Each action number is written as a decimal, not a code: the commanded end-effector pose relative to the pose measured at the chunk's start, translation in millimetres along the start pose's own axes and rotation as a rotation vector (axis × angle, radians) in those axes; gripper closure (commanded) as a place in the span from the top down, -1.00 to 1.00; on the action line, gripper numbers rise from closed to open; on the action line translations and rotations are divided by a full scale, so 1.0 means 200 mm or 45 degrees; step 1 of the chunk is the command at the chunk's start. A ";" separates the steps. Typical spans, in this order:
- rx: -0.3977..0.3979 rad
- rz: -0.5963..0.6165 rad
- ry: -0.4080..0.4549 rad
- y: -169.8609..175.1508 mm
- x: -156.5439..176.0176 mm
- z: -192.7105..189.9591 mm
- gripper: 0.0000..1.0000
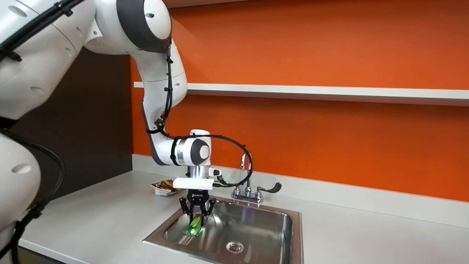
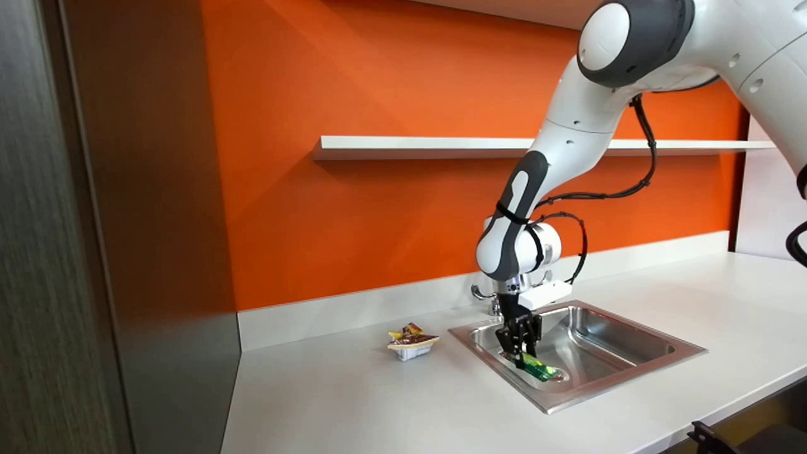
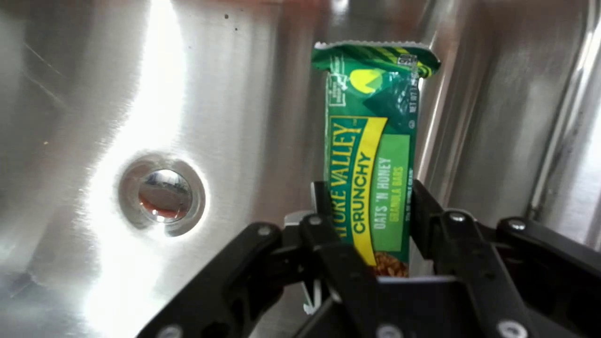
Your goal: Remove the packet from the sink
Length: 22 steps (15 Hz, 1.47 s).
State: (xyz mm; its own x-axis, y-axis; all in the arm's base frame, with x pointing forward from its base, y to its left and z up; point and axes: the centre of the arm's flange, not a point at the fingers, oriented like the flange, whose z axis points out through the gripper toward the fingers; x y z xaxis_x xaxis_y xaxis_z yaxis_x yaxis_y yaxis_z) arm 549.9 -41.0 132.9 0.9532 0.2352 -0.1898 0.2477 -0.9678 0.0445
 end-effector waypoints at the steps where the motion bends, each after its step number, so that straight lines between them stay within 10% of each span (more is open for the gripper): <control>1: -0.003 0.014 -0.020 -0.09 -0.12 -0.15 -0.65; 22: -0.198 -0.359 -0.084 -0.80 -0.09 -0.36 -0.65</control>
State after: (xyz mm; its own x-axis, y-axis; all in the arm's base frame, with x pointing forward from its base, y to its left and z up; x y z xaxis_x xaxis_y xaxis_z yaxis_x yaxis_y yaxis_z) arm 498.9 94.0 205.3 0.8599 0.4401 -0.2588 0.4800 -0.8696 0.1161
